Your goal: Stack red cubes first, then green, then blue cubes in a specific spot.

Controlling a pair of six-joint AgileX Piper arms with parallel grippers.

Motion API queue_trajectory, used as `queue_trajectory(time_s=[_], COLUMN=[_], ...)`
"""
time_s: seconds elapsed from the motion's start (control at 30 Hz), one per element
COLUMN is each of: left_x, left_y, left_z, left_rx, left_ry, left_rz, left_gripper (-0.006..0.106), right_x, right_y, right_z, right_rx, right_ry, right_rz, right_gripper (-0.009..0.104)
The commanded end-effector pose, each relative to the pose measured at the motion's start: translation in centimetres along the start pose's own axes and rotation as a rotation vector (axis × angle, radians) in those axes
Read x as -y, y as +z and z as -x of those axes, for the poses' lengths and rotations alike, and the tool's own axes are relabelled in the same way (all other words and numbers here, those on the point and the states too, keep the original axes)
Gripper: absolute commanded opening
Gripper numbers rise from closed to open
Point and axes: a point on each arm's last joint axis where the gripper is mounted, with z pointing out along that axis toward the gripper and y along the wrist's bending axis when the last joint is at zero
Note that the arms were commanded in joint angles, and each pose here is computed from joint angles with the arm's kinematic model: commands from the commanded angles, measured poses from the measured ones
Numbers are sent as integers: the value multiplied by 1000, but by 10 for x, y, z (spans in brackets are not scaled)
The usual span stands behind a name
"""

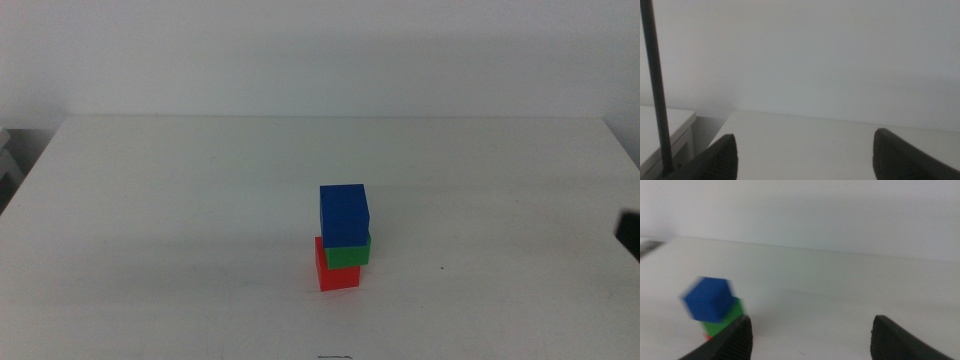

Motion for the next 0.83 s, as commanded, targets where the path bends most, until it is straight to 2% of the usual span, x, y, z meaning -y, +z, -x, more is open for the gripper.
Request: queue_trajectory(time_s=[0.0, 0.2, 0.33, 0.57, 0.8], left_x=[0, -3, -5, -7, -7], left_y=[-2, -1, 1, 4, 4], left_z=[6, -23, -40, -54, -55], left_rx=[131, 94, 73, 42, 30], left_ry=[-21, -21, -22, -5, -5], left_rz=[-8, -3, 0, 6, 7], left_gripper=[91, 91, 91, 91, 91], right_x=[8, 27, 33, 37, 37], right_y=[-7, -27, -33, -25, -25], right_z=[-4, -71, -100, -127, -128], right_rx=[115, 168, 216, 228, 217], right_ry=[0, 46, 67, 75, 72], right_rz=[-62, -265, -384, -408, -411], right_gripper=[60, 60, 60, 60, 60])
